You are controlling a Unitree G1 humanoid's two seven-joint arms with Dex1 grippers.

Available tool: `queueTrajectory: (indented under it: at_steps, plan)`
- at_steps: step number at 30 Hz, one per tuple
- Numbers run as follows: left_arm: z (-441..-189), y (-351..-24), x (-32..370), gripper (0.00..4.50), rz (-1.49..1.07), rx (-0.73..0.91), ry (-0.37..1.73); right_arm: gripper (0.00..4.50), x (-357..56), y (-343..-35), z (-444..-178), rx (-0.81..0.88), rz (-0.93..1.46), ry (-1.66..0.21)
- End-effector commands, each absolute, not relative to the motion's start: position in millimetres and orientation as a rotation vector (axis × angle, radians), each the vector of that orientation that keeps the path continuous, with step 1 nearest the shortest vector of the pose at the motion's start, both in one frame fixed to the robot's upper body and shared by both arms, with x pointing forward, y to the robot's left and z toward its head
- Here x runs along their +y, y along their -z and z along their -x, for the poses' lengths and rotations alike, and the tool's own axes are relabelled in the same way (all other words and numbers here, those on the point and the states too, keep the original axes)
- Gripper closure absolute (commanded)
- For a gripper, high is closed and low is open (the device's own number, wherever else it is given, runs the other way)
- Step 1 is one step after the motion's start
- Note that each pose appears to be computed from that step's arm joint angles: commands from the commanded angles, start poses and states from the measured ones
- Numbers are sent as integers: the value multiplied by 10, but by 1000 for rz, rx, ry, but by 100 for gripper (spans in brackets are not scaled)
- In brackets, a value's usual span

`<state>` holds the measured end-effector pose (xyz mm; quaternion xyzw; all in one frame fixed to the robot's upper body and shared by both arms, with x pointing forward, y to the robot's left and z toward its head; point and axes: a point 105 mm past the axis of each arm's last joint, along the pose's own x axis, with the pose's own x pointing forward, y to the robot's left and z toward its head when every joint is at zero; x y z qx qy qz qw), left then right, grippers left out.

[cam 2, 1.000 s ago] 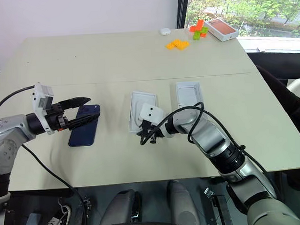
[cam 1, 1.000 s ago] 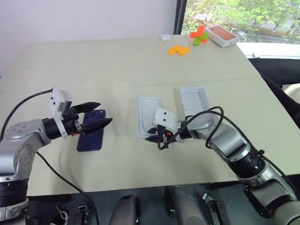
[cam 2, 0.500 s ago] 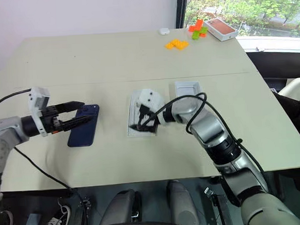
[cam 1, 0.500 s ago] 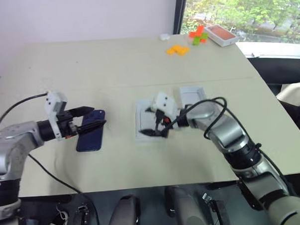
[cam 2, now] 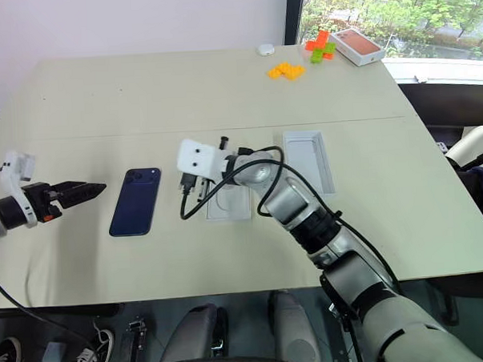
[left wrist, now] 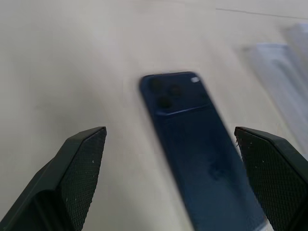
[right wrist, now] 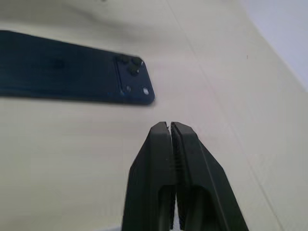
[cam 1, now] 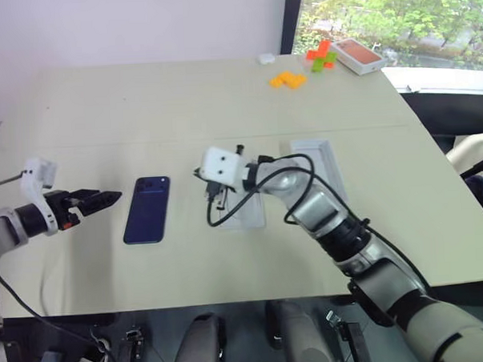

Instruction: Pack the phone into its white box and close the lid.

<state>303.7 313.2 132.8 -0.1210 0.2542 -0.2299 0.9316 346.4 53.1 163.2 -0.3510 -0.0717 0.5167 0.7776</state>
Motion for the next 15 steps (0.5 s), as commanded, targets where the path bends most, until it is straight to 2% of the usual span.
queueTrajectory:
  at_steps: [1, 6, 9, 15]
  plan:
    - [-3003, -1257, 3103, 0, 305, 590, 475, 445, 741, -1758, -3448, -264, 823, -1106]
    - [-3006, -1195, 2983, 0, 383, 637, 514, 445, 840, -1625, -3464, -280, 905, -1113]
    - [-3031, -1136, 2914, 0, 424, 665, 527, 445, 835, -1533, -3470, -233, 888, -1124]
    - [-3077, -1095, 2556, 0, 507, 690, 637, 445, 776, -1419, -3482, -176, 892, -1134]
